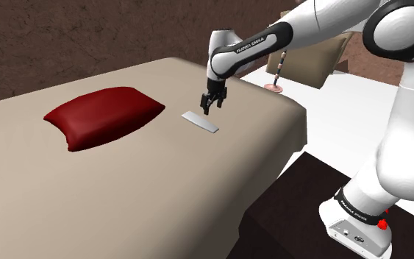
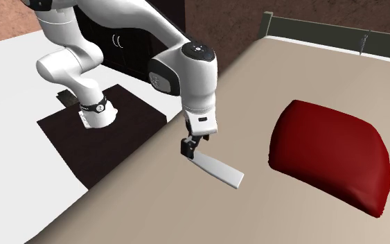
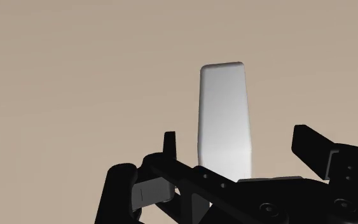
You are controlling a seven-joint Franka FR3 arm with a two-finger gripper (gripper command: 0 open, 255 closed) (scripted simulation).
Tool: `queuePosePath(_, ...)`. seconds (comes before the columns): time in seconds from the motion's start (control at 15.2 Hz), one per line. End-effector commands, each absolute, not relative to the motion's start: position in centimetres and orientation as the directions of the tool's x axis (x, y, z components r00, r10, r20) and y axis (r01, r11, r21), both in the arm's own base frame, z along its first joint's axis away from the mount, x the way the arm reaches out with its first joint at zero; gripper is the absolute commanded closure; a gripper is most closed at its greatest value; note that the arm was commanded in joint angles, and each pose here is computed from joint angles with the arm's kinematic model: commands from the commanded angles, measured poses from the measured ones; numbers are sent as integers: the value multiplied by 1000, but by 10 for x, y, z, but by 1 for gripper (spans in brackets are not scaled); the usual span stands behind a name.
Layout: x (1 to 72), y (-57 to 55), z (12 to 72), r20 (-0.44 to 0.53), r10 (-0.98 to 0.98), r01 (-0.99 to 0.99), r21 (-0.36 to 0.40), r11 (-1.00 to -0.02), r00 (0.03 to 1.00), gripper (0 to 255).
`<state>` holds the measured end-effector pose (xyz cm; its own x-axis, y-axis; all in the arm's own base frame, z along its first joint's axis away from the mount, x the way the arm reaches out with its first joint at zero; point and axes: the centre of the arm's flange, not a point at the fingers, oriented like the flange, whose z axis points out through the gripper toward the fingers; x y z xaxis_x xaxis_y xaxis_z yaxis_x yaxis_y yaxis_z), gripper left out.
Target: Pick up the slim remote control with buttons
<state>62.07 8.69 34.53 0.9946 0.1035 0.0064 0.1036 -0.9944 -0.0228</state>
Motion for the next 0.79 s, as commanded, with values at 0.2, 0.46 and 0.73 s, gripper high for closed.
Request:
queuePosePath(0.2,667,108,302,8,145,145,-10,-989,989,0)
queuePosePath(0.46,674,112,280,8,151,151,-8,-988,988,0)
queuePosePath(0.73,674,112,259,8,151,151,-8,-988,988,0)
